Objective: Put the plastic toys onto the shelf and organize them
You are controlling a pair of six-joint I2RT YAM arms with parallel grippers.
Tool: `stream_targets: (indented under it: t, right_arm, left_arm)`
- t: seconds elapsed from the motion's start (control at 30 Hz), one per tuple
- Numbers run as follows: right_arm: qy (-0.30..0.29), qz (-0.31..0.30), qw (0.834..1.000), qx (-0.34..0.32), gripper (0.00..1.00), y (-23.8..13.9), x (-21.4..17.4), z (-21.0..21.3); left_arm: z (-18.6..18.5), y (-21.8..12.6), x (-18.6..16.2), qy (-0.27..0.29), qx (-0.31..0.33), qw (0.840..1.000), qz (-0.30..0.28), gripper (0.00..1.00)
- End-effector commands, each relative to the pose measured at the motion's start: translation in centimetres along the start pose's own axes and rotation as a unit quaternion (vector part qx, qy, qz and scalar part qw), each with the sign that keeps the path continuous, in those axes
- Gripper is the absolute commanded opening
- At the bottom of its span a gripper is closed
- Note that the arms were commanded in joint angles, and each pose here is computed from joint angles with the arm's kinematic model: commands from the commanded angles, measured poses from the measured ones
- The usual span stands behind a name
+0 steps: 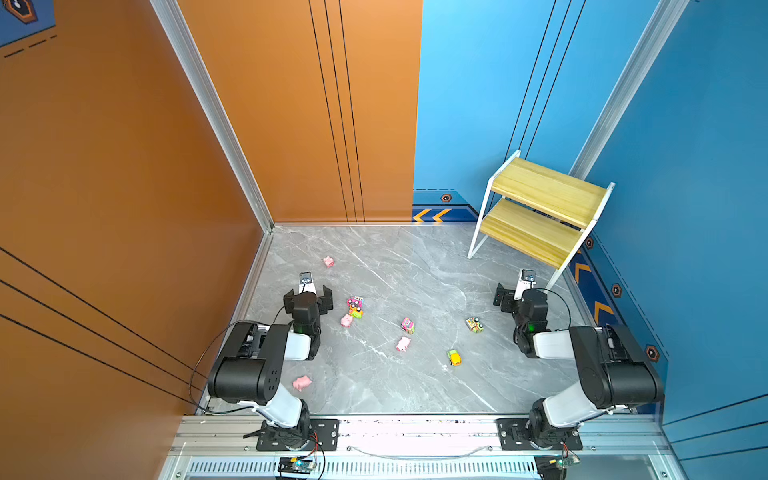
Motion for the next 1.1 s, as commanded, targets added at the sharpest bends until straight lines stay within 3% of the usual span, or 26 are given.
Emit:
stream_targets:
  t: [0.0, 1.07]
  right_arm:
    - [0.003, -0.007, 1.0, -0.007, 1.0, -0.2, 0.31, -0.11]
    - [0.003, -0.007, 1.0, -0.008, 1.0, -0.19, 0.32, -0.14]
  left_arm:
    - [-0.62, -0.19, 0.29, 0.0, -0.016, 1.0, 0.0, 0.98]
    - [-0.56, -0.09, 0.3, -0.002, -0.015, 1.0, 0.001, 0.98]
Point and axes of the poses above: each gripper's point midway between its finger pads, its own y axis out along the fingers, its own z axis along the line the jaws close on, x = y × z, the point moved 4 cm from there along -y, back along the fingers, and after that the axes turned 15 degrees about -y, right-handed, at the moved point
